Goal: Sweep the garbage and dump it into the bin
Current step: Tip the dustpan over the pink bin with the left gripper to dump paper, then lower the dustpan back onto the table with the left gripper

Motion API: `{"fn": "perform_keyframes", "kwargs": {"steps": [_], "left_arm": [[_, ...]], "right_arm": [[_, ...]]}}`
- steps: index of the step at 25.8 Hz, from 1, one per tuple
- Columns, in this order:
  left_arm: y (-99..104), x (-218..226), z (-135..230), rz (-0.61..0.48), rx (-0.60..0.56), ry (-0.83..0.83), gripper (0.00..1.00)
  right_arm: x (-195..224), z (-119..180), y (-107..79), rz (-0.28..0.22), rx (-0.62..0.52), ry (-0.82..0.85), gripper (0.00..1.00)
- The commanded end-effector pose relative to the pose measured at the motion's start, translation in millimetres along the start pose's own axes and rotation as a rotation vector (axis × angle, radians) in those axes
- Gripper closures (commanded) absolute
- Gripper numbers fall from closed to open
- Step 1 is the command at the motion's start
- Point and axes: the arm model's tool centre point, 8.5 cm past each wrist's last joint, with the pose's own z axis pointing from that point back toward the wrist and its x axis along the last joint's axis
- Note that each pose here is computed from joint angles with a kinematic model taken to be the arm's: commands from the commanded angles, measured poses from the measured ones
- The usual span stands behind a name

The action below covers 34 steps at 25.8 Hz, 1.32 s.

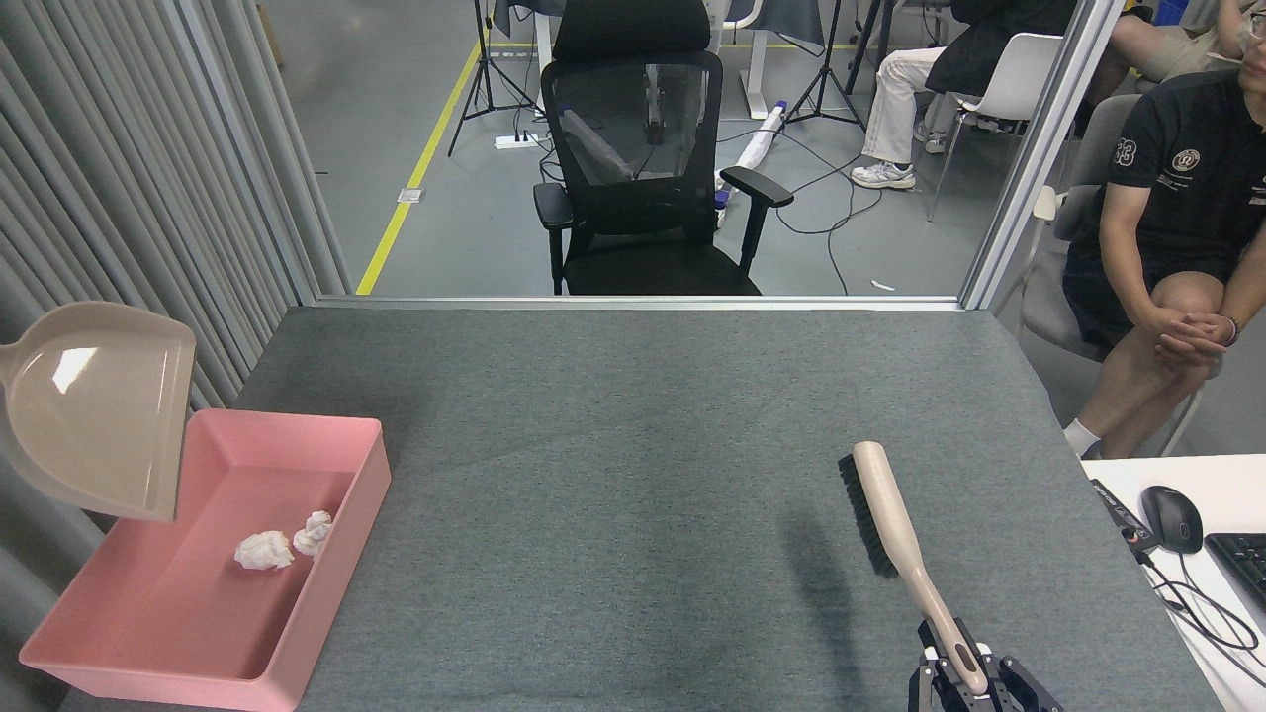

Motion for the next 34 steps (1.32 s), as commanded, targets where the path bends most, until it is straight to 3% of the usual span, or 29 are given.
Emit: {"fn": "perform_keyframes", "kwargs": {"steps": [1, 5, 9, 12, 14, 17, 19, 22, 27, 30, 34], "left_arm": [[-1, 34, -15, 0.176, 0.0, -0.063, 0.83], [-7, 95, -26, 0.436, -0.002, -0.139, 0.83], [-66, 169, -37, 0.707, -0.034, -0.199, 0.82], [-118, 188, -32, 0.808, -0.091, -0.204, 0.82], [-170, 196, -19, 0.821, -0.161, -0.208, 0.82], [-227, 207, 3, 0.731, -0.216, -0.218, 0.81], [-258, 217, 15, 0.729, -0.238, -0.211, 0.81], [-284, 224, 24, 0.707, -0.261, -0.197, 0.81], [-339, 203, 40, 0.547, -0.361, -0.187, 0.81], [-369, 209, 47, 0.593, -0.399, -0.164, 0.81], [-381, 204, 51, 0.613, -0.379, -0.156, 0.81]], "right_arm": [[0, 0, -0.1, -0.001, -0.002, -0.002, 0.94], [-3, 2, 0.4, 0.002, 0.002, 0.001, 0.94], [-8, 3, -0.9, 0.009, 0.002, 0.006, 0.94], [-8, 4, -1.1, 0.009, 0.001, 0.009, 0.94], [-9, 4, -1.4, 0.012, 0.001, 0.009, 0.94], [-11, 4, -1.7, 0.025, 0.006, 0.005, 0.94], [-17, 5, -3.6, 0.044, 0.01, 0.003, 0.94], [-21, 5, -5.1, 0.052, 0.01, 0.005, 0.94], [-21, 6, -4.1, 0.052, 0.013, 0.005, 0.94], [-21, 6, -4.3, 0.052, 0.012, 0.005, 0.94], [-22, 6, -4.9, 0.053, 0.01, 0.006, 0.93]]}}
